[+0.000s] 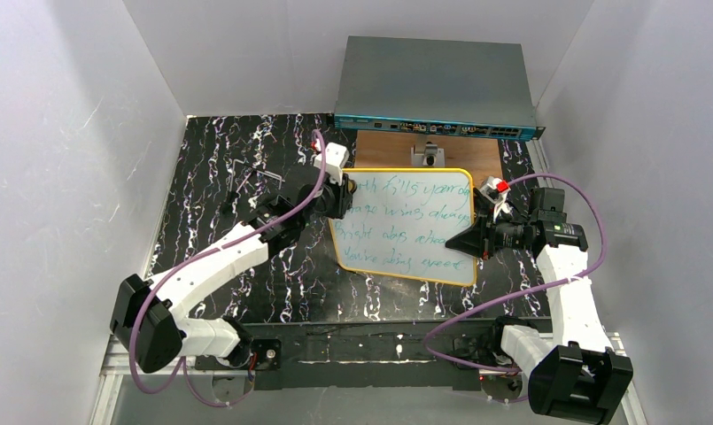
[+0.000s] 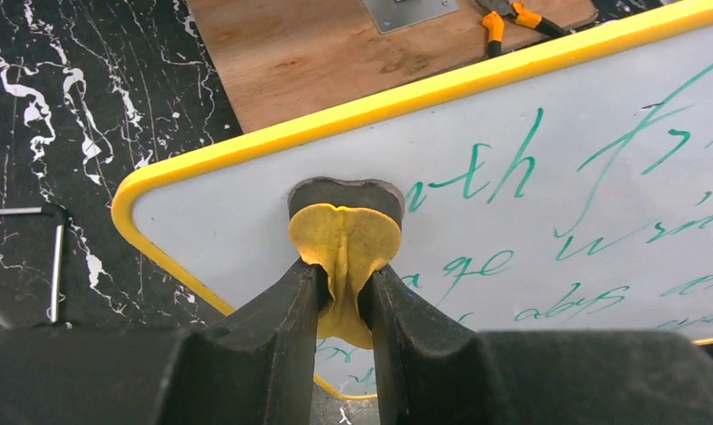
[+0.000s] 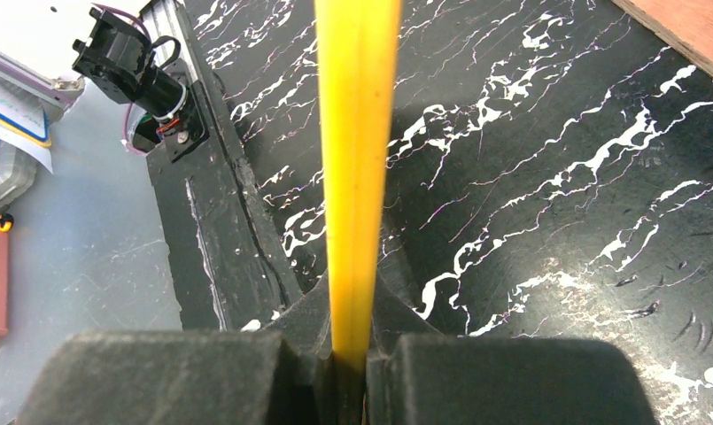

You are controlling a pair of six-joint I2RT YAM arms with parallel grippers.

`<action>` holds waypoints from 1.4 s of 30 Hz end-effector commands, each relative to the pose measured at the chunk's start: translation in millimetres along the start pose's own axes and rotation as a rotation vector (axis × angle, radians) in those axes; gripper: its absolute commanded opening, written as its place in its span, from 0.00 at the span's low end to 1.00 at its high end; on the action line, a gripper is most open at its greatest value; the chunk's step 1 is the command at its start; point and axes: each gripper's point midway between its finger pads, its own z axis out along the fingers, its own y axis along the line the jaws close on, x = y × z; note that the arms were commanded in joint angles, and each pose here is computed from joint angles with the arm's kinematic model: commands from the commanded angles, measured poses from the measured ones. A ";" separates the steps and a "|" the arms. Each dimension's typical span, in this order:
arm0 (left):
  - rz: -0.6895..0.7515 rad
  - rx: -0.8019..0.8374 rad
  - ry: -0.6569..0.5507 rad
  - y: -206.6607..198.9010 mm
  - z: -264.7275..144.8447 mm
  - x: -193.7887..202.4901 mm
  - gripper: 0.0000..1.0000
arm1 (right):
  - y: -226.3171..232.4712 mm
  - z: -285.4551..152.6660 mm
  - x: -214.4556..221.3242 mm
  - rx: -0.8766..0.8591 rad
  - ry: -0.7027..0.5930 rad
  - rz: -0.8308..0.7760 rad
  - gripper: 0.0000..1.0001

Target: Erase the whiteboard

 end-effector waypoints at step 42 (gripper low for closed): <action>0.110 -0.165 -0.025 13.8 -5.9 -17.5 0.00 | 14.0 2.1 -4.6 -0.066 -0.025 -0.092 0.01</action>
